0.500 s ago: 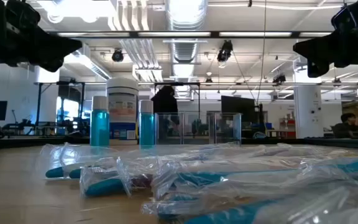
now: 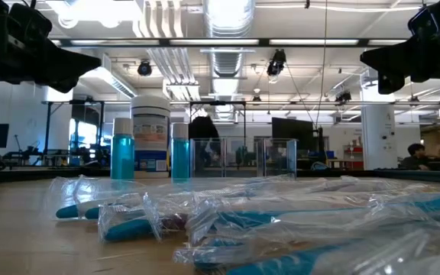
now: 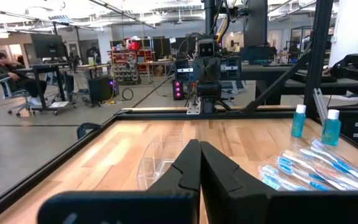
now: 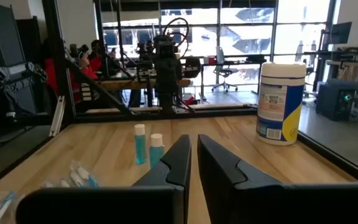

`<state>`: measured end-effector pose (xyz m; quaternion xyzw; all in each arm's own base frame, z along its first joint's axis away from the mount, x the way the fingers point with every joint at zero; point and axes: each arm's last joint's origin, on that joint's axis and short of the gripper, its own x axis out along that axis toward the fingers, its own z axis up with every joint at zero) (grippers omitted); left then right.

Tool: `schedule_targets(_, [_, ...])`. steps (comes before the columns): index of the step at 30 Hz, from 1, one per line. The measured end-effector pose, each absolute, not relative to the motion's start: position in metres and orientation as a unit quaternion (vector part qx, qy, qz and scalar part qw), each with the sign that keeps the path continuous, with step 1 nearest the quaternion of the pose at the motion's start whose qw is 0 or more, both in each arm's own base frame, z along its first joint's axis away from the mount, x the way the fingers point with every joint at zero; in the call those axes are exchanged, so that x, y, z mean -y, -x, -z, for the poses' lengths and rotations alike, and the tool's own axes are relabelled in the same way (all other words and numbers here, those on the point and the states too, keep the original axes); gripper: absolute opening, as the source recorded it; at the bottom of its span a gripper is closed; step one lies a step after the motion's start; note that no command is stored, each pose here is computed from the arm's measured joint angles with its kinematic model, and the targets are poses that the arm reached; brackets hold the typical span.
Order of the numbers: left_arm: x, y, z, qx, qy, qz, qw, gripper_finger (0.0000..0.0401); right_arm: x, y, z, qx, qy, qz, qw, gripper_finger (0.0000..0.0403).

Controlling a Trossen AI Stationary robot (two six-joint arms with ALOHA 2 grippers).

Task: Pick & Place toothbrushing station

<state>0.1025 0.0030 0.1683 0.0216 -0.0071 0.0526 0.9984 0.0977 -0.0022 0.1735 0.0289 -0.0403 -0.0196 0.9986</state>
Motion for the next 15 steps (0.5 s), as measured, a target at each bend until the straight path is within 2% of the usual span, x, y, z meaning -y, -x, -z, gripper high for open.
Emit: schedule_targets(15, [-0.0030, -0.1026, -0.1681, 0.007, -0.018, -0.053, 0.998, 0.0005, 0.0021, -0.0977, -0.1737, 0.041, -0.030, 0.019, 0.999, 0.0028])
